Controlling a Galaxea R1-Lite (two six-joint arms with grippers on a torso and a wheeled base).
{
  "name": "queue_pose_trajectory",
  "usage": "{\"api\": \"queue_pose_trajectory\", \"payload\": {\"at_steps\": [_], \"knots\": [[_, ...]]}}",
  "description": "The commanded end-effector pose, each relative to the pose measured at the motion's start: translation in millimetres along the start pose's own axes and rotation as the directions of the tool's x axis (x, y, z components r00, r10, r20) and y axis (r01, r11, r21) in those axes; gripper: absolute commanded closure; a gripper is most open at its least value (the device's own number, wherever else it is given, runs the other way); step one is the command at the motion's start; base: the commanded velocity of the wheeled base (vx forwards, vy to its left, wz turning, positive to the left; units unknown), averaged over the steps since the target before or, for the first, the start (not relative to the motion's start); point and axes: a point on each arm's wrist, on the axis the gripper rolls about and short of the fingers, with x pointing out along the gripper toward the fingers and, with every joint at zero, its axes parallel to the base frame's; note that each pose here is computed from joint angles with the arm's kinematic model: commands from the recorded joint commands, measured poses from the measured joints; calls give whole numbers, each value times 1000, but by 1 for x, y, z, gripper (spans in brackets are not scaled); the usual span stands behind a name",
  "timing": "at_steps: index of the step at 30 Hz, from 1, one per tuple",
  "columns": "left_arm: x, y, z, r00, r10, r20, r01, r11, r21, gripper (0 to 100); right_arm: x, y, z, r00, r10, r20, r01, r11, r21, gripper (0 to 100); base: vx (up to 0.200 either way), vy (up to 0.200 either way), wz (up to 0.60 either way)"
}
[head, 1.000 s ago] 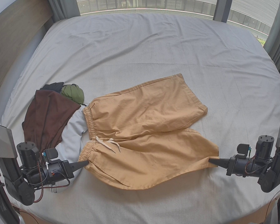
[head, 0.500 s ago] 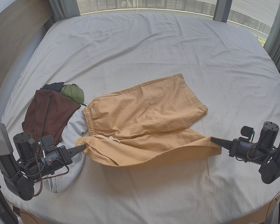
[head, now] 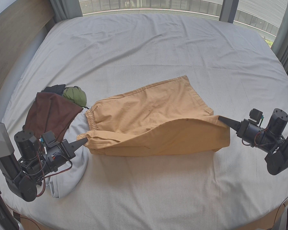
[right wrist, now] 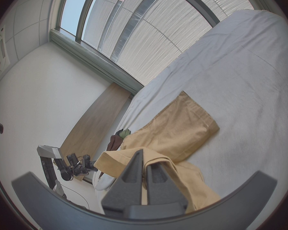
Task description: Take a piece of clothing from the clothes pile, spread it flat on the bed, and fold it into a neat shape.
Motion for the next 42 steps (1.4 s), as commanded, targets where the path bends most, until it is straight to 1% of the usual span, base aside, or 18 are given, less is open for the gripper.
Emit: {"api": "queue_pose_trajectory", "payload": {"at_steps": [1, 5, 6, 12, 15, 17, 20, 27, 31, 42], "knots": [[3, -3, 0, 1000, -3, 9, 3, 1000, 3, 100, 9, 0, 17, 999, 26, 41, -25, 999, -24, 100, 0, 0, 0], [5, -4, 2, 1000, -5, 19, 5, 1000, -1, 100, 14, -1, 26, 998, 34, 59, -32, 999, -34, 100, 0, 0, 0], [7, -4, 4, 999, -3, 34, 4, 1000, -10, 100, 17, 0, 33, 996, 47, 77, -43, 998, -52, 100, 0, 0, 0], [10, -5, 8, 998, 0, 57, 1, 1000, -21, 100, 23, 2, 48, 990, 77, 114, -72, 996, -49, 100, 0, 0, 0], [11, -5, 10, 997, 9, 75, -7, 1000, -22, 100, 27, 2, 53, 991, 73, 112, -68, 997, -43, 100, 0, 0, 0], [14, -5, 12, 995, 18, 97, -14, 999, -38, 100, 30, 1, 58, 992, 69, 110, -65, 997, -40, 100, 0, 0, 0], [15, -5, 14, 994, 19, 108, -14, 999, -48, 100, 35, 0, 65, 991, 71, 114, -66, 997, -44, 100, 0, 0, 0], [17, -6, 16, 993, 16, 116, -10, 998, -58, 100, 49, -3, 83, 991, 71, 114, -66, 997, -44, 100, 0, 0, 0], [19, -7, 18, 990, 25, 137, -16, 998, -68, 100, 56, -2, 93, 991, 70, 111, -66, 997, -41, 100, 0, 0, 0], [24, -5, 18, 989, 31, 143, -21, 997, -70, 100, 77, -12, 107, 992, 66, 104, -63, 998, -31, 100, 0, 0, 0]]}}
